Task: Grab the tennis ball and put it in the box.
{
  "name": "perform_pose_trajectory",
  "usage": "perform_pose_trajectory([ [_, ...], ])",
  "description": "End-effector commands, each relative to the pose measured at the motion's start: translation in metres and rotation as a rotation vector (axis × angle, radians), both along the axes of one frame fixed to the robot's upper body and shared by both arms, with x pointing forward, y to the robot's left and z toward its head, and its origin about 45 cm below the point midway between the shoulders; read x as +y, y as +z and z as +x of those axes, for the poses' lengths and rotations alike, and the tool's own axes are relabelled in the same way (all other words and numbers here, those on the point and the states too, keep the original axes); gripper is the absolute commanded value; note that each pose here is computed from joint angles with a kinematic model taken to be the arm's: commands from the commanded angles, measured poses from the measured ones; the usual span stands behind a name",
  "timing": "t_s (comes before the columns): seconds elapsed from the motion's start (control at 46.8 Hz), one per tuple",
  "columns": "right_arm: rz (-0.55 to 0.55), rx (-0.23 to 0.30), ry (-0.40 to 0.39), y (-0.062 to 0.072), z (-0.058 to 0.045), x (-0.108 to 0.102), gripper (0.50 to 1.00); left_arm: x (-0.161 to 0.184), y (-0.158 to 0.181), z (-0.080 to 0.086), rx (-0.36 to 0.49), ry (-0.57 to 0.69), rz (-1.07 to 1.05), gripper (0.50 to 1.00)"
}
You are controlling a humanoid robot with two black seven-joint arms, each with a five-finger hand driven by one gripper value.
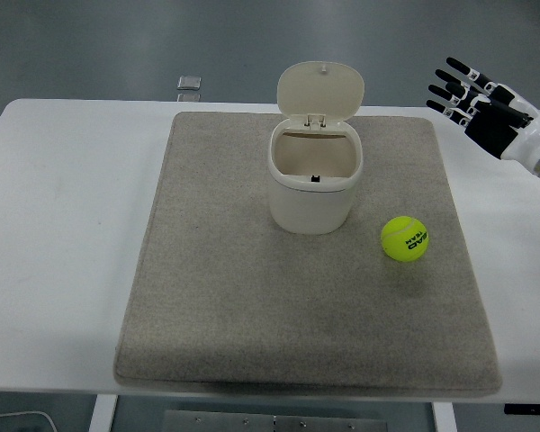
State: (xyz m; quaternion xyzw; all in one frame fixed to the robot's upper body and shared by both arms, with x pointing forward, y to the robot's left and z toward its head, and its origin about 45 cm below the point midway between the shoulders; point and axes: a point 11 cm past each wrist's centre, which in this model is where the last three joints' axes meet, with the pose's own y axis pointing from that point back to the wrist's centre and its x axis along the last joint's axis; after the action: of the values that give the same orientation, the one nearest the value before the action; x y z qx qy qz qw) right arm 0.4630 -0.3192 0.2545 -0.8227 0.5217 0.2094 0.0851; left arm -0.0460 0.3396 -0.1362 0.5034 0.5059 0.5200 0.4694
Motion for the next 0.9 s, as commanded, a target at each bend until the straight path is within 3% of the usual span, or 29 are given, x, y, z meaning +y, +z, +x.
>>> perform_pose_trajectory([
  [0.0,0.001,0.001,0.001,-0.001,0.000,0.001,0.913,0.000,0.000,0.000,0.000,-0.001,0.000,0.992],
  [0.299,0.004,0.002,-0.001,-0.001,0.000,0.000,0.913,0.000,0.000,0.000,0.000,-0.001,0.000,0.992],
  [0.427,0.002,0.002,-0.007,-0.001,0.000,-0.001,0.913,0.000,0.000,0.008,-0.013,-0.006,0.000,0.992],
  [0.876,-0.035,-0.011,-0.040,0.004,-0.004,-0.026,0.913,0.000,0.000,0.008,-0.013,-0.003,0.000,0.992],
])
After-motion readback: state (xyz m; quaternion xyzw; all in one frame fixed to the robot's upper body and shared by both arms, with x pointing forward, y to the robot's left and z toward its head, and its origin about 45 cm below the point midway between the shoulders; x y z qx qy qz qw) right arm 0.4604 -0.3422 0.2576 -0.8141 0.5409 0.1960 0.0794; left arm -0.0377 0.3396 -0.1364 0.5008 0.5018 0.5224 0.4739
